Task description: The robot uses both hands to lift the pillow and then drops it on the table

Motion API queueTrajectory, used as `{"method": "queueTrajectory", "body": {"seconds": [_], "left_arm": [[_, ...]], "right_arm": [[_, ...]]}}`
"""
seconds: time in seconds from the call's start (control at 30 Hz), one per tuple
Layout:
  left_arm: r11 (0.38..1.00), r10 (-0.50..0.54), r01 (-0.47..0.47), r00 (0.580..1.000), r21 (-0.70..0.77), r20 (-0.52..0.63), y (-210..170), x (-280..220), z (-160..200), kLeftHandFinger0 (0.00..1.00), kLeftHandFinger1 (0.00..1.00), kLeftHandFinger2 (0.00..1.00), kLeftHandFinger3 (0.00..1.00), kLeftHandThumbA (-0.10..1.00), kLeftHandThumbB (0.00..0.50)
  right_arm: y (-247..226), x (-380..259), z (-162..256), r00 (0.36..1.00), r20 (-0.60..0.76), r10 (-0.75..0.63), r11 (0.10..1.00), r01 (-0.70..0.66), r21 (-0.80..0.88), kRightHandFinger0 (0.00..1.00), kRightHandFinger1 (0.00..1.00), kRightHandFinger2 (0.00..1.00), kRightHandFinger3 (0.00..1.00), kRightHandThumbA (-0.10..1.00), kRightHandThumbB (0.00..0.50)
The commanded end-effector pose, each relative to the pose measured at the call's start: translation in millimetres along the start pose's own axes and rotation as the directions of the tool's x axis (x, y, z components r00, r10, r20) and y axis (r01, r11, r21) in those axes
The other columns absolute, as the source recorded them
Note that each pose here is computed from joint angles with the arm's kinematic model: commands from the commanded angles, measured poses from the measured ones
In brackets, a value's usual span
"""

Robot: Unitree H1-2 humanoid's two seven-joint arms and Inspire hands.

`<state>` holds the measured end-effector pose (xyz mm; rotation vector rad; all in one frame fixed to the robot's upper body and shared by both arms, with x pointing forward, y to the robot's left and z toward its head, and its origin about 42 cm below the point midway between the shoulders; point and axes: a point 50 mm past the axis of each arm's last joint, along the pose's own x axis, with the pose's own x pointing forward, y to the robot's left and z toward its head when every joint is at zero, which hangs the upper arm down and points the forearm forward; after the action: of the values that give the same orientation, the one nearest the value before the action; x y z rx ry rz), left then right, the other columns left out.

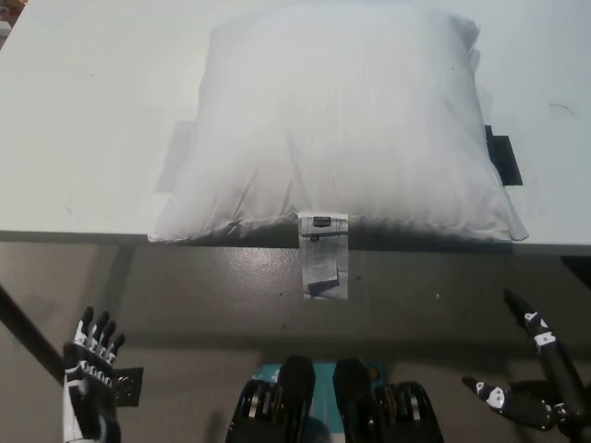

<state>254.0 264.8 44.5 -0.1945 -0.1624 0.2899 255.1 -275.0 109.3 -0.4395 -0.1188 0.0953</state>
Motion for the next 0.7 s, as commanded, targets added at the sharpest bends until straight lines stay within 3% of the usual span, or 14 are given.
{"method": "queueTrajectory", "body": {"seconds": [0.0, 0.03, 0.1, 0.17, 0.27, 0.3, 0.33, 0.43, 0.47, 0.53, 0.57, 0.6, 0.67], "left_arm": [[0.999, -0.038, 0.041, 0.990, -0.022, 0.137, 3.6, 5.6, 23.6, 1.00, 1.00, 1.00, 1.00, 1.00, 0.237], [0.999, -0.039, 0.039, 0.980, 0.001, 0.198, 5.8, 13.4, 40.4, 1.00, 1.00, 1.00, 1.00, 1.00, 0.245], [0.997, -0.057, 0.044, 0.965, 0.058, 0.256, 8.0, 22.2, 58.3, 1.00, 1.00, 1.00, 1.00, 1.00, 0.188], [0.997, -0.037, 0.015, 0.951, 0.073, 0.308, 9.5, 31.1, 72.5, 1.00, 1.00, 1.00, 1.00, 1.00, 0.187], [0.994, -0.015, -0.029, 0.916, 0.104, 0.400, 12.0, 48.6, 98.8, 1.00, 1.00, 1.00, 1.00, 1.00, 0.181], [0.993, -0.017, -0.032, 0.912, 0.113, 0.410, 11.9, 50.7, 102.0, 1.00, 1.00, 1.00, 1.00, 1.00, 0.163], [0.991, -0.018, -0.040, 0.905, 0.128, 0.425, 12.2, 53.0, 106.7, 1.00, 1.00, 1.00, 1.00, 1.00, 0.158], [0.988, 0.004, -0.084, 0.857, 0.133, 0.516, 15.8, 64.5, 134.4, 1.00, 1.00, 1.00, 1.00, 1.00, 0.116], [0.987, 0.001, -0.086, 0.848, 0.136, 0.531, 16.5, 65.8, 139.3, 1.00, 1.00, 1.00, 1.00, 1.00, 0.116], [0.984, -0.031, -0.079, 0.798, 0.157, 0.602, 17.7, 82.1, 165.5, 1.00, 1.00, 1.00, 1.00, 1.00, 0.161], [0.984, -0.033, -0.080, 0.795, 0.158, 0.606, 17.7, 83.4, 167.1, 1.00, 1.00, 1.00, 1.00, 1.00, 0.163], [0.979, -0.045, -0.095, 0.758, 0.179, 0.651, 17.6, 93.3, 184.8, 1.00, 1.00, 1.00, 1.00, 1.00, 0.173], [0.975, -0.066, -0.100, 0.723, 0.199, 0.687, 18.9, 110.4, 202.8, 1.00, 1.00, 1.00, 1.00, 1.00, 0.160]], "right_arm": [[-17.7, -2.9, 20.1, 0.993, 0.112, -0.032, 0.992, 0.046, -0.121, 1.00, 1.00, 1.00, 1.00, 0.77, 0.267], [-24.7, -2.5, 27.3, 0.990, 0.126, -0.066, 0.986, 0.084, -0.145, 1.00, 1.00, 1.00, 1.00, 0.78, 0.283], [-32.7, -1.4, 35.6, 0.981, 0.162, -0.106, 0.976, 0.134, -0.173, 1.00, 1.00, 1.00, 1.00, 0.81, 0.310], [-39.6, 1.7, 43.2, 0.974, 0.184, -0.133, 0.973, 0.164, -0.164, 1.00, 1.00, 1.00, 1.00, 0.79, 0.330], [-54.4, 6.8, 58.9, 0.946, 0.265, -0.187, 0.963, 0.230, -0.143, 1.00, 1.00, 1.00, 1.00, 0.75, 0.327], [-55.0, 6.7, 59.2, 0.946, 0.265, -0.188, 0.962, 0.232, -0.144, 1.00, 1.00, 1.00, 1.00, 0.82, 0.314], [-60.2, 7.9, 63.8, 0.936, 0.284, -0.206, 0.958, 0.253, -0.138, 1.00, 1.00, 1.00, 1.00, 0.75, 0.333], [-78.4, 14.3, 80.7, 0.906, 0.333, -0.261, 0.945, 0.310, -0.104, 1.00, 1.00, 1.00, 1.00, 0.75, 0.360], [-81.4, 15.4, 83.9, 0.899, 0.343, -0.273, 0.940, 0.324, -0.102, 1.00, 1.00, 1.00, 1.00, 0.75, 0.360], [-97.8, 24.8, 98.5, 0.868, 0.387, -0.310, 0.921, 0.375, -0.104, 1.00, 1.00, 1.00, 1.00, 0.83, 0.382], [-98.2, 25.7, 99.1, 0.867, 0.389, -0.312, 0.921, 0.377, -0.102, 1.00, 1.00, 1.00, 1.00, 0.83, 0.382], [-107.6, 33.0, 108.4, 0.857, 0.402, -0.322, 0.915, 0.391, -0.101, 1.00, 1.00, 1.00, 1.00, 0.92, 0.417], [-116.5, 42.8, 122.1, 0.846, 0.409, -0.343, 0.909, 0.408, -0.081, 1.00, 1.00, 1.00, 1.00, 0.96, 0.440]]}}
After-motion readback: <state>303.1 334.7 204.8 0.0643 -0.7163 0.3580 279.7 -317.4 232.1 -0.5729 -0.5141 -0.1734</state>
